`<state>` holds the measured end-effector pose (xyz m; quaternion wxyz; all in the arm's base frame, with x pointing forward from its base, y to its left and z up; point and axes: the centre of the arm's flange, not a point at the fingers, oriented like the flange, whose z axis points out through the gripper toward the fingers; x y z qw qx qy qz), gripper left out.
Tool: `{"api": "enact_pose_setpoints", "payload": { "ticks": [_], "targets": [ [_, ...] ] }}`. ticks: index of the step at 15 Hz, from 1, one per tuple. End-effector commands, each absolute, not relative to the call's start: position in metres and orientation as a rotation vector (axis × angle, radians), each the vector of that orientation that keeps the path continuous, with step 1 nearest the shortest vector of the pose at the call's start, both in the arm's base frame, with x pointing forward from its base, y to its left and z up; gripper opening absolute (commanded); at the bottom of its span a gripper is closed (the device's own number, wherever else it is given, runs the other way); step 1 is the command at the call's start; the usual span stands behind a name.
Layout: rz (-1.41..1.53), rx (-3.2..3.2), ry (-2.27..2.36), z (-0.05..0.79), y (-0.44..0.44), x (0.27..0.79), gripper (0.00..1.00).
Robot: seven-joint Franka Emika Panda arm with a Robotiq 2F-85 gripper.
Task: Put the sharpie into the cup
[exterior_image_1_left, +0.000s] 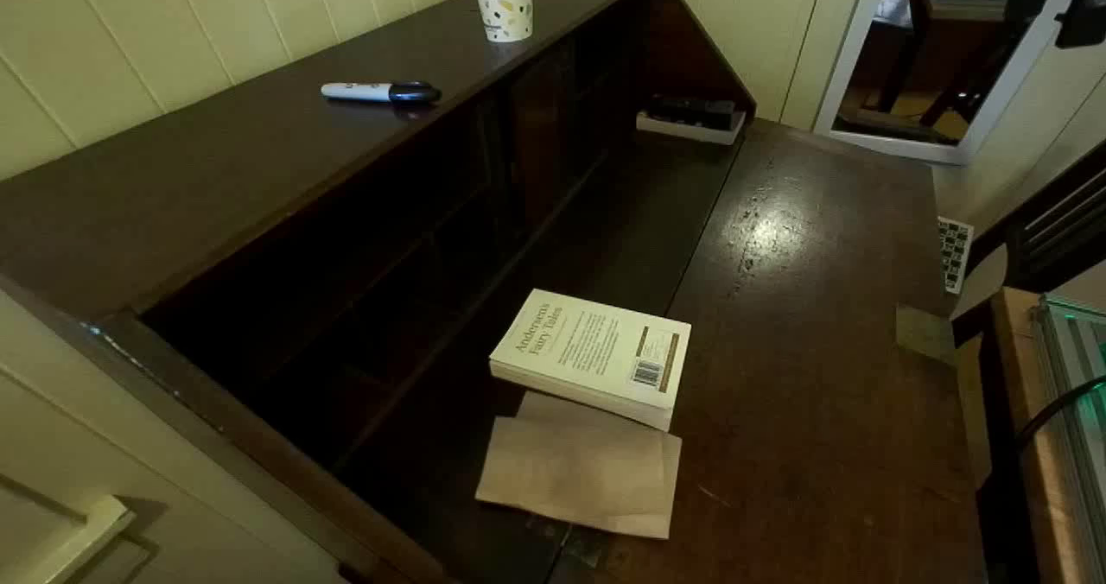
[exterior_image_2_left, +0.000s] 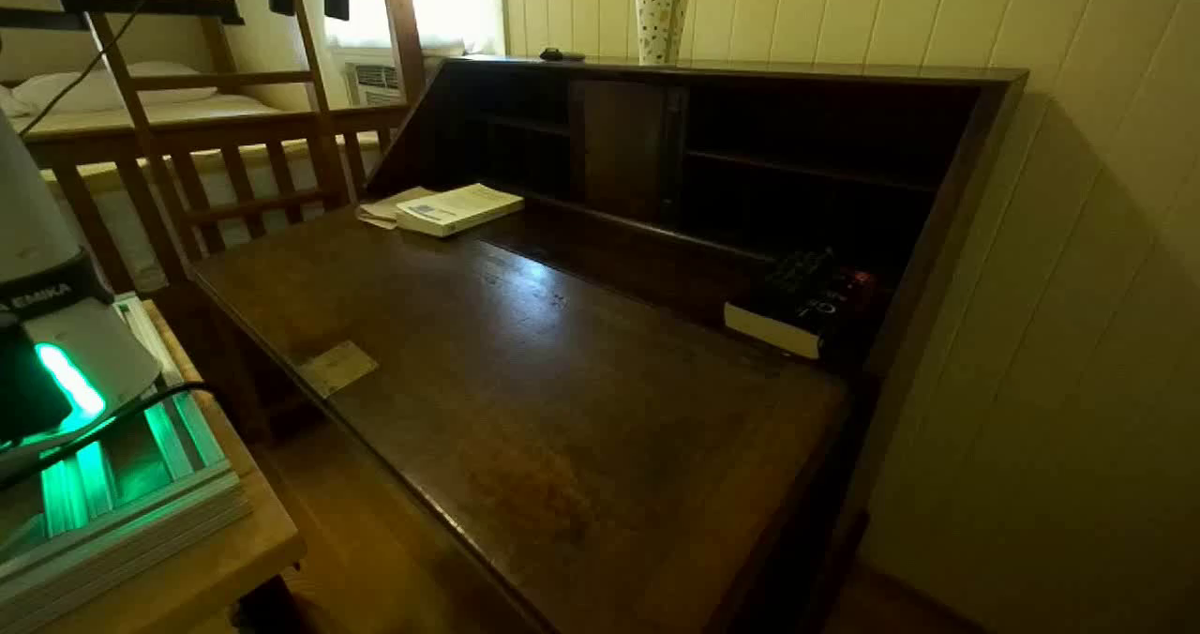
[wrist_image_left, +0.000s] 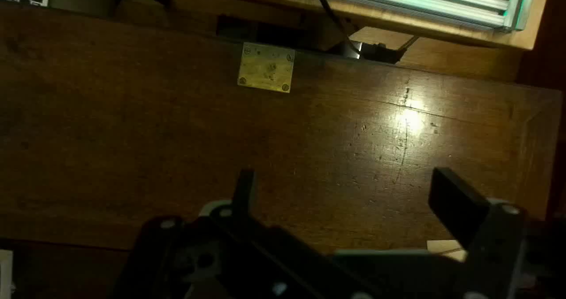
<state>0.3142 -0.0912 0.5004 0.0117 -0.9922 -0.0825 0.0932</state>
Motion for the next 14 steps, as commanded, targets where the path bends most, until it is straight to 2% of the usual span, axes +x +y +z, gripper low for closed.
{"api": "enact_pose_setpoints", "payload": {
  "ticks": [1,9,11,14],
  "targets": [
    [0.291,-3.094,-0.257,0.500,-0.091,0.314,1.00],
    [0.273,-3.110,-0.234,0.503,-0.091,0.318,1.00],
    [0.197,-3.145,-0.219,0.505,-0.091,0.337,1.00],
    [-0.068,-3.222,-0.241,0.520,-0.090,0.378,1.00]
  ]
}}
